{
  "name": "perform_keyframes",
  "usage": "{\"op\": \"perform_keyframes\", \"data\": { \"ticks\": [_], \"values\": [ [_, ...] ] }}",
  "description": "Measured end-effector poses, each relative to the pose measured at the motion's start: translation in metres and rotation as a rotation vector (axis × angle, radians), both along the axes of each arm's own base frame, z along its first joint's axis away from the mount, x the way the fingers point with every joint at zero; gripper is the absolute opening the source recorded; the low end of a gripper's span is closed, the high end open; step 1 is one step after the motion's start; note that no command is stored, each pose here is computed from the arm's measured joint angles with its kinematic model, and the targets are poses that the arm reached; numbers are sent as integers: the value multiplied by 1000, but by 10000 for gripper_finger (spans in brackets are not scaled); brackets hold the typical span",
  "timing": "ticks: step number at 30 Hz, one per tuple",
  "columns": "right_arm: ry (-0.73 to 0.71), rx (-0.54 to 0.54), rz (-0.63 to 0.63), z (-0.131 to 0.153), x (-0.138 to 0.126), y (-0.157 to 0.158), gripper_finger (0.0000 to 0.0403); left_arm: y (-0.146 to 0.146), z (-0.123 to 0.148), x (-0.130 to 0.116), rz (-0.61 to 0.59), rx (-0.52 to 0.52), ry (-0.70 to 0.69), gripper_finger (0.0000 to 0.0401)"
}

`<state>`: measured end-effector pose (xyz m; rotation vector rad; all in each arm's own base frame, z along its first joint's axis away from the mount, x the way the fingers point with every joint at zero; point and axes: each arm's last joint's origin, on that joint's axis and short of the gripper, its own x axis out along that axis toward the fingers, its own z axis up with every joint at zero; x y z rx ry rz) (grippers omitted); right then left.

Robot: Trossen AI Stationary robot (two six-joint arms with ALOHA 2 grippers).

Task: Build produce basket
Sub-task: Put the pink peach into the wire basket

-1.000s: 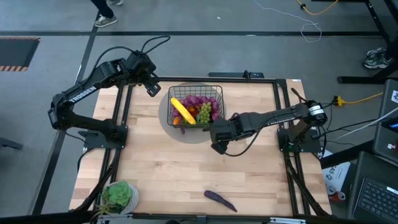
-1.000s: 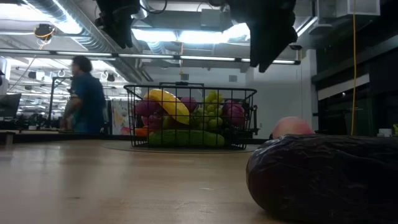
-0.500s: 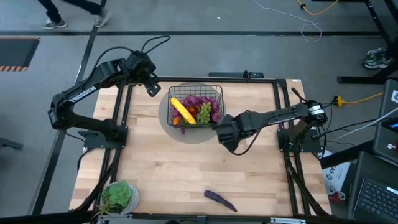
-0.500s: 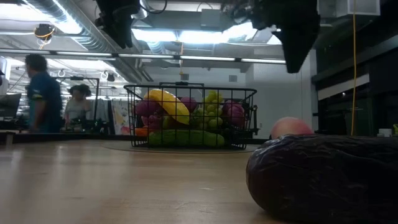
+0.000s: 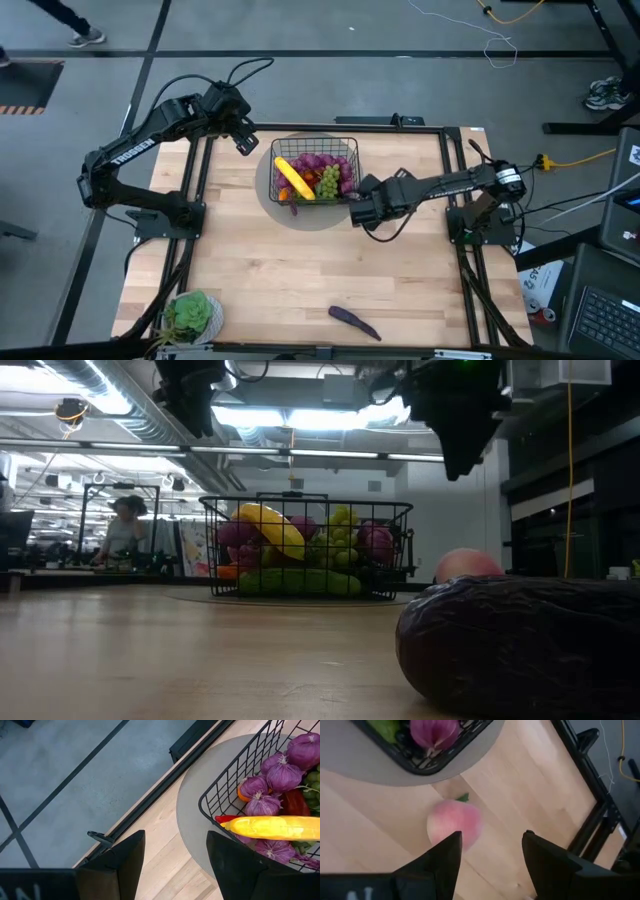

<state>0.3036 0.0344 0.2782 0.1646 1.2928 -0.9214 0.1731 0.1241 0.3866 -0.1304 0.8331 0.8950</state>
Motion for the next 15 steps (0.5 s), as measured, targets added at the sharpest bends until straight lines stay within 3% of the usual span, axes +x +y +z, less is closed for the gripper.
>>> {"op": "perform_keyframes", "data": {
  "ticks": [15],
  "values": [
    [10, 78, 60, -71, -2, -8, 208, 0, 0, 0, 1, -1, -1, 208]
  ]
}}
